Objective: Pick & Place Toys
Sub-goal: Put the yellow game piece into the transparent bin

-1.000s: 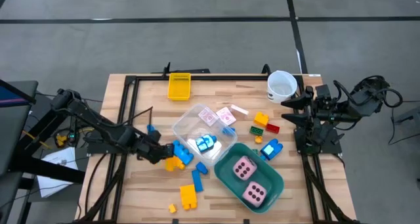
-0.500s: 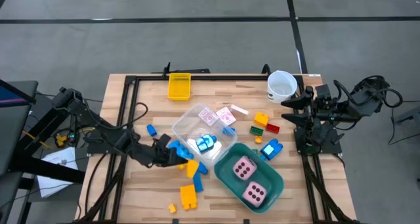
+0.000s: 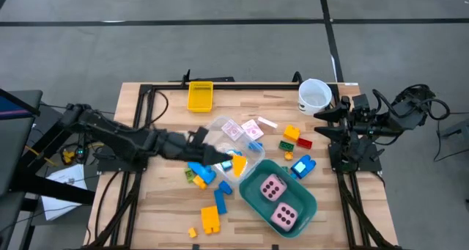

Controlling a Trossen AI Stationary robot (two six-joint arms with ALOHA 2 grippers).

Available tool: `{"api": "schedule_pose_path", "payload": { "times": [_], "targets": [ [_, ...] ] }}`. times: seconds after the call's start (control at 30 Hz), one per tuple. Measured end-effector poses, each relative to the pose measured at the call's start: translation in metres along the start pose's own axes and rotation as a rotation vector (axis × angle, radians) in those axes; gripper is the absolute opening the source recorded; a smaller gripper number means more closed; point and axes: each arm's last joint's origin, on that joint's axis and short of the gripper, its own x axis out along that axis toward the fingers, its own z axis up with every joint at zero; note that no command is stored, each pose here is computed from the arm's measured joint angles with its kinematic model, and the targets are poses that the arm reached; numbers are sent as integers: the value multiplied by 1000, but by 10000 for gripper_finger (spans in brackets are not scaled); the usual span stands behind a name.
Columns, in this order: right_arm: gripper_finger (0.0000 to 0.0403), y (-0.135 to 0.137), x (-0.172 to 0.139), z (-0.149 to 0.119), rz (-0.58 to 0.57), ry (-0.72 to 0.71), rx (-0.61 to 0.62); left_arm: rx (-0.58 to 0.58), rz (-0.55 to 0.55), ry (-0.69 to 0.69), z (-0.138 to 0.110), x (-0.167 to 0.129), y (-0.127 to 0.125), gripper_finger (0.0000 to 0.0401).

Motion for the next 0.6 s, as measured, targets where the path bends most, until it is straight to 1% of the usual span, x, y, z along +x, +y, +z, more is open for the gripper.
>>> {"api": "schedule_pose_path", "payload": {
  "times": [0.07, 0.1, 0.23, 0.37, 0.47, 0.6],
  "targets": [
    [254, 0, 0, 0, 0, 0, -4, 53, -6, 9, 12, 14, -9, 102],
    [254, 0, 0, 0, 0, 0, -5, 81, 8, 18, 18, 21, -12, 102],
    [254, 0, 0, 0, 0, 0, -9, 157, 114, 77, 40, 48, -15, 102],
    [254, 0, 0, 0, 0, 1, -9, 223, 206, 126, 57, 67, -21, 102],
    [254, 0, 0, 0, 0, 1, -9, 258, 306, 157, 66, 71, -23, 102],
    [254, -1, 0, 0, -1, 3, -12, 283, 527, 204, 69, 67, -17, 102]
  ]
}}
